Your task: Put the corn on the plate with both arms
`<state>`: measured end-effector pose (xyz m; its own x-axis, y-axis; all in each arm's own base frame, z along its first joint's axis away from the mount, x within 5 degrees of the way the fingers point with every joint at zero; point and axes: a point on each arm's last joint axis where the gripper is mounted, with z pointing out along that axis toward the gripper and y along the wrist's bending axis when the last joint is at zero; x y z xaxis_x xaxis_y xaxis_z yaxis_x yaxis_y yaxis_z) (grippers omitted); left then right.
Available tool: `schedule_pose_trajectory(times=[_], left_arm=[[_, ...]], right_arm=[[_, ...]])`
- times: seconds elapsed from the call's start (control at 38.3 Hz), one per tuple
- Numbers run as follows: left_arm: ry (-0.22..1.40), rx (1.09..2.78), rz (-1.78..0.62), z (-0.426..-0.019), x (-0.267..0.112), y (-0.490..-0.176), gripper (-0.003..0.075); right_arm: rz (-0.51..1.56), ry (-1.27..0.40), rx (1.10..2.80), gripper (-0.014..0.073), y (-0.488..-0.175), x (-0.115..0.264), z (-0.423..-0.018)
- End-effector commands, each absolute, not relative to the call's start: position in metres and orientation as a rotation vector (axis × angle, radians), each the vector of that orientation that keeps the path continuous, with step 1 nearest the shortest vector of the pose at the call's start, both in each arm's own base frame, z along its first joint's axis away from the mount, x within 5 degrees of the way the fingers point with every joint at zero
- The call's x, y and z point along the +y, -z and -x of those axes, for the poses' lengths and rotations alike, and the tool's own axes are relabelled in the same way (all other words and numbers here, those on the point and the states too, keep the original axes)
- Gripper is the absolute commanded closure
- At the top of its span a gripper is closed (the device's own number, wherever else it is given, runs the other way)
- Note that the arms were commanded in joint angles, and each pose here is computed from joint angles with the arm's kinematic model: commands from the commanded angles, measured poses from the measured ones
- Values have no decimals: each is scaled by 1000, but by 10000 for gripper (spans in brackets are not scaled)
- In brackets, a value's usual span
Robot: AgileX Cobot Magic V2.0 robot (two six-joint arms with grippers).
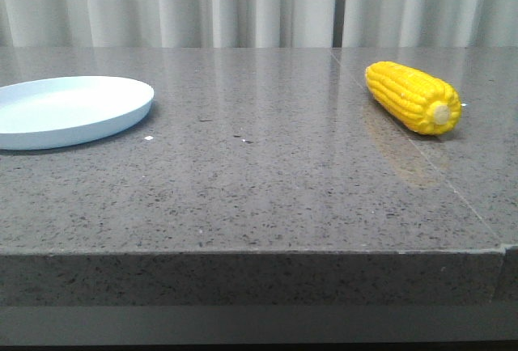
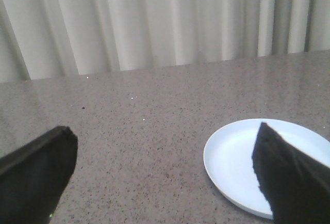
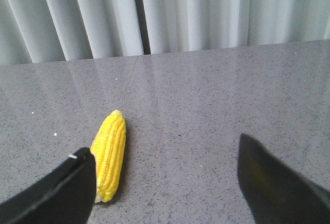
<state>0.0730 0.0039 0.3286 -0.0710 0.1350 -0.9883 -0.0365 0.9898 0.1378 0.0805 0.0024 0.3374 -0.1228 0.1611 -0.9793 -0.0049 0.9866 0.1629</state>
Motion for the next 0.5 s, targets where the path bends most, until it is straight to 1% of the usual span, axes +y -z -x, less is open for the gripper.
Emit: schedule_pose_trajectory(times=[0.0, 0.13, 0.24, 0.39, 0.47], left_arm=[[-127, 1519, -68, -77, 3, -349, 95], [-98, 1601, -54, -100, 3, -353, 104], [-65, 1730, -58, -129, 1, -359, 104], [-21, 2024, -131, -180, -10, -368, 104], [11, 2176, -170, -210, -20, -367, 104]], right_arm=[[-119, -136, 1590, 3, -355, 1, -81], [-119, -136, 1590, 3, -355, 1, -81], [-119, -136, 1590, 3, -355, 1, -81], [-119, -136, 1590, 3, -355, 1, -81], [-119, -136, 1590, 3, -355, 1, -81]])
